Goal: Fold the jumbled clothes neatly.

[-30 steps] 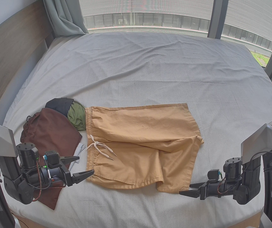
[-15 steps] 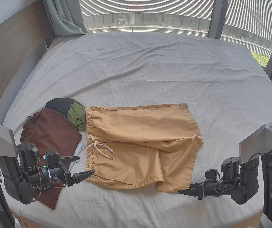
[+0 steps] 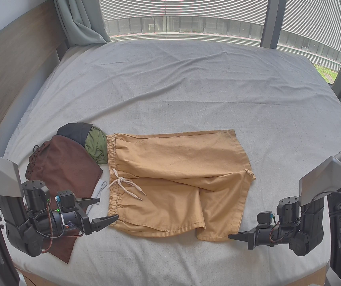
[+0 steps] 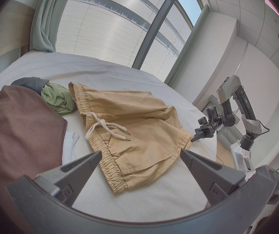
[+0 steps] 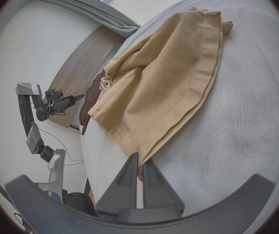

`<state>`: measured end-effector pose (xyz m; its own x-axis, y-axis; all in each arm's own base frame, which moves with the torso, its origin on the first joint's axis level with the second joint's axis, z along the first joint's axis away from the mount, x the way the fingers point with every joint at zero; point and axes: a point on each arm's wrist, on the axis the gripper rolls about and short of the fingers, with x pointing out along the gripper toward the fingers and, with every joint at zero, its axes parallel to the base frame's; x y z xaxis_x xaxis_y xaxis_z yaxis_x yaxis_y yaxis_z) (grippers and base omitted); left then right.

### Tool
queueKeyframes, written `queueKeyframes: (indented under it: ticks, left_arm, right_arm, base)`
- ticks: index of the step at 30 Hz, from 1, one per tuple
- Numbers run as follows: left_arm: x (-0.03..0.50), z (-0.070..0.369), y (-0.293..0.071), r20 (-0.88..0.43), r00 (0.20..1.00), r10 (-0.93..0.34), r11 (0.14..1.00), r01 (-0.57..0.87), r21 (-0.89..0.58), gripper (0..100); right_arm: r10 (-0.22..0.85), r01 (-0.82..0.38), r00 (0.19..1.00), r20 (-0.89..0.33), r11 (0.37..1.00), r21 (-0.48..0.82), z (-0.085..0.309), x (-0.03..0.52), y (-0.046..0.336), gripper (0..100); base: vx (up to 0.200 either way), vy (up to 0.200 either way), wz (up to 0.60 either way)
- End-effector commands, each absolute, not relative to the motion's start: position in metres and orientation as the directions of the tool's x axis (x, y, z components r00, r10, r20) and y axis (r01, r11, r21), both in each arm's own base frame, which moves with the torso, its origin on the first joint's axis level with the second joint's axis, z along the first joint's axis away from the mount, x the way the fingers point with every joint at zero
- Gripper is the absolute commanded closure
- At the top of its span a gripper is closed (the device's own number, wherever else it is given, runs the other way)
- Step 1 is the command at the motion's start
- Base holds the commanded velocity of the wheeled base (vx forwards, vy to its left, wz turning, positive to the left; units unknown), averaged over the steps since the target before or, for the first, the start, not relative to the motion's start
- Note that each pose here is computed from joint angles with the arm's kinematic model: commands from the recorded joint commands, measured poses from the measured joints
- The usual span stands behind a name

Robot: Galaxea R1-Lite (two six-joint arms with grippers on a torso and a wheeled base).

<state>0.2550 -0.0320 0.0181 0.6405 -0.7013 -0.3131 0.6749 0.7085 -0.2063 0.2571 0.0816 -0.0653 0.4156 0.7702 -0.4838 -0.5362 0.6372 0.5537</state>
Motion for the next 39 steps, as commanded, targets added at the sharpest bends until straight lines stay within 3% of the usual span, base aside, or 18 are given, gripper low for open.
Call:
queueKeyframes:
  ticks: [1, 20, 33, 39]
  left_arm:
    - [0.255, 0.010, -0.030, -0.335, 0.634, -0.697, 0.713, 0.663, -0.228, 0]
    - [0.257, -0.026, -0.021, -0.424, 0.610, -0.669, 0.741, 0.589, -0.323, 0]
    - [0.264, -0.041, -0.031, -0.441, 0.577, -0.687, 0.722, 0.480, -0.498, 0]
    - [0.272, -0.051, -0.038, -0.462, 0.591, -0.662, 0.744, 0.440, -0.503, 0]
  right_arm:
    - [0.770, -0.538, 0.417, -0.482, 0.637, 0.552, -0.065, 0.257, 0.081, 100]
    - [0.767, -0.533, 0.421, -0.485, 0.642, 0.552, -0.066, 0.258, 0.080, 100]
    - [0.767, -0.535, 0.423, -0.482, 0.641, 0.550, -0.066, 0.258, 0.080, 100]
    - [0.767, -0.536, 0.424, -0.481, 0.641, 0.550, -0.066, 0.259, 0.080, 100]
  base:
    - [0.000, 0.000, 0.00]
    - [0.000, 0.000, 0.00]
    - [0.000, 0.000, 0.00]
    - [0.000, 0.000, 0.00]
